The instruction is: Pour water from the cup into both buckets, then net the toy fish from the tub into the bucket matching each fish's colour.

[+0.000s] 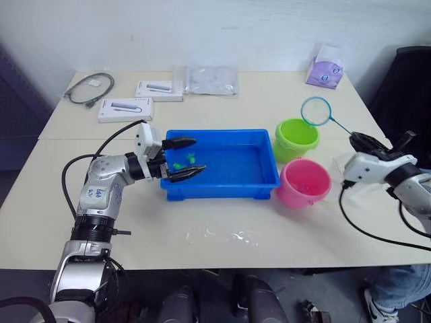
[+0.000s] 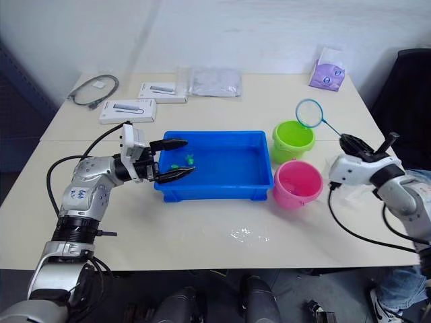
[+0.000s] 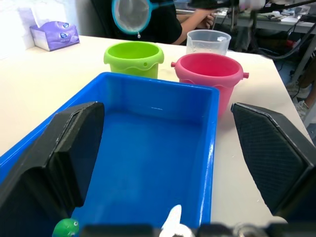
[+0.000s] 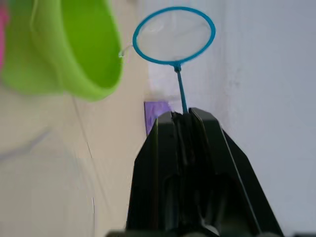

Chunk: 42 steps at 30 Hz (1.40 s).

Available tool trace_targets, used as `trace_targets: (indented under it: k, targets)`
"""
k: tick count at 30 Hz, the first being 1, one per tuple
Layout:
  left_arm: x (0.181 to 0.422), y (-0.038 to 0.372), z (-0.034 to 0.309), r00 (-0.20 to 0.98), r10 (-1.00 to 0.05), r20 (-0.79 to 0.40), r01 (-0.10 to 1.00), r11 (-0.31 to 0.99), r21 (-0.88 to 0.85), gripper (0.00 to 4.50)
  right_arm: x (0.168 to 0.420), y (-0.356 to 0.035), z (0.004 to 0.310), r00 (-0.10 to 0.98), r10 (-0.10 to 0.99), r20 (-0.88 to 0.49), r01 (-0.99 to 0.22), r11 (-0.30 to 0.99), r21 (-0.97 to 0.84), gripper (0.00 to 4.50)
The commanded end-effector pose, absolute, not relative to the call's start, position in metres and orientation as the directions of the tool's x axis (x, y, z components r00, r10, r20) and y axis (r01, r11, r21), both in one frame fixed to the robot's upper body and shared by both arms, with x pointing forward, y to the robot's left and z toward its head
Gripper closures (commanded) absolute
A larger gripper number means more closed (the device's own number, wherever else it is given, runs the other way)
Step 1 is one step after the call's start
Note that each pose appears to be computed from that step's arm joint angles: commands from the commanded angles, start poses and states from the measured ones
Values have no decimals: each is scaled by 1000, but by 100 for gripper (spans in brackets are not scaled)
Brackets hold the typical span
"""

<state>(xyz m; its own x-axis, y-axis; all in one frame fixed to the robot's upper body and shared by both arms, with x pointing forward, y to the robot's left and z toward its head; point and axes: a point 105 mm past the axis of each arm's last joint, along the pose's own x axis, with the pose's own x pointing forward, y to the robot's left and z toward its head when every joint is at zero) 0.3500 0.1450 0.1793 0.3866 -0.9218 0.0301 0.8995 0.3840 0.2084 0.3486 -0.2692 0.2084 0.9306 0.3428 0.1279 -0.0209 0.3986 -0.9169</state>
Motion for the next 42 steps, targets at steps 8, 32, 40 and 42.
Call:
trace_targets:
  k: [8, 32, 40, 42]
  targets:
    - [335, 230, 185, 552, -834, 8, 809, 538, 235, 8, 327, -154, 198, 691, 705, -162, -668, 536, -516, 450]
    - [312, 278, 167, 594, -795, -123, 797, 560, 225, 8, 380, -91, 159, 632, 617, -468, -774, 489, -401, 450]
    - [313, 270, 165, 587, -802, -106, 800, 556, 223, 8, 387, -69, 162, 612, 666, -426, -791, 502, -349, 450]
    - [314, 268, 165, 587, -803, -102, 800, 557, 224, 8, 388, -70, 170, 619, 677, -398, -785, 524, -329, 450]
